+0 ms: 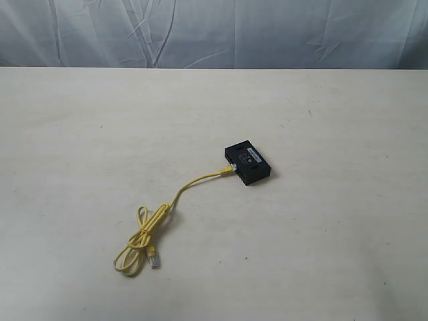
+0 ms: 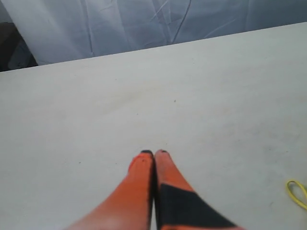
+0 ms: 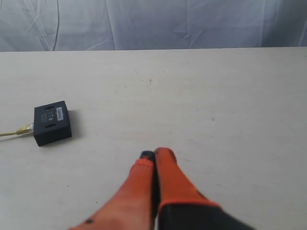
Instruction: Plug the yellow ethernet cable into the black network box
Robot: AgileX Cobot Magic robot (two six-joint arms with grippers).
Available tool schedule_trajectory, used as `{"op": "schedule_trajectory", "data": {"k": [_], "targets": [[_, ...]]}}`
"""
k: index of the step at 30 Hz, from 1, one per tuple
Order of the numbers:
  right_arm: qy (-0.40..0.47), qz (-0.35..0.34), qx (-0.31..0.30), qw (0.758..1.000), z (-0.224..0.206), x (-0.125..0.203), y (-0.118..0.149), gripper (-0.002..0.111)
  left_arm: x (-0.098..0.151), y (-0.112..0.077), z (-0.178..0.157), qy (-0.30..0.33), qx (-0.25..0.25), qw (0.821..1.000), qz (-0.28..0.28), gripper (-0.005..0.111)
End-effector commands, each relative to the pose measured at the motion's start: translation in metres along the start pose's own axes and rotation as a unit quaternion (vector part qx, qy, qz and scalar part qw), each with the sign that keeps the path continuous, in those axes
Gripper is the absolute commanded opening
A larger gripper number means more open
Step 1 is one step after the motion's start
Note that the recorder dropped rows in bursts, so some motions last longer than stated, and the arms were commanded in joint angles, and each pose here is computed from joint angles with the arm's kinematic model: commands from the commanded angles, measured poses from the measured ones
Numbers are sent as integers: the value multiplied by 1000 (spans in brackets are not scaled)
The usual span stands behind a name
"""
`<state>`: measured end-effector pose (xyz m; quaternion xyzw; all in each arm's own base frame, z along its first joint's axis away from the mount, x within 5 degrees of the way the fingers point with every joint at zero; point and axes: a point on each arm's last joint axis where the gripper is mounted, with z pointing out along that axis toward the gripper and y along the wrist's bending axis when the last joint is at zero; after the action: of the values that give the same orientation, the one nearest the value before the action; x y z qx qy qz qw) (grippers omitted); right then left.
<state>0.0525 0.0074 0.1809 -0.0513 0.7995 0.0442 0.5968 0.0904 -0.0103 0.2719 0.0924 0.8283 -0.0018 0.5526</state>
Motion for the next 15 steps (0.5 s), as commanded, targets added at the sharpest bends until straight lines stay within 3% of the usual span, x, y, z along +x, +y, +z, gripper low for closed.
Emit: {"op": "schedule_trajectory", "data": {"k": [1, 9, 15], "targets": [[-8, 0, 2, 1000, 0, 0, 0, -1, 32, 0, -5, -44, -31, 999, -10, 0], [-8, 0, 2, 1000, 0, 0, 0, -1, 78, -4, -8, -112, -54, 992, -12, 0], [-8, 0, 2, 1000, 0, 0, 0, -1, 91, -5, -1, -104, -53, 993, -13, 0]]}}
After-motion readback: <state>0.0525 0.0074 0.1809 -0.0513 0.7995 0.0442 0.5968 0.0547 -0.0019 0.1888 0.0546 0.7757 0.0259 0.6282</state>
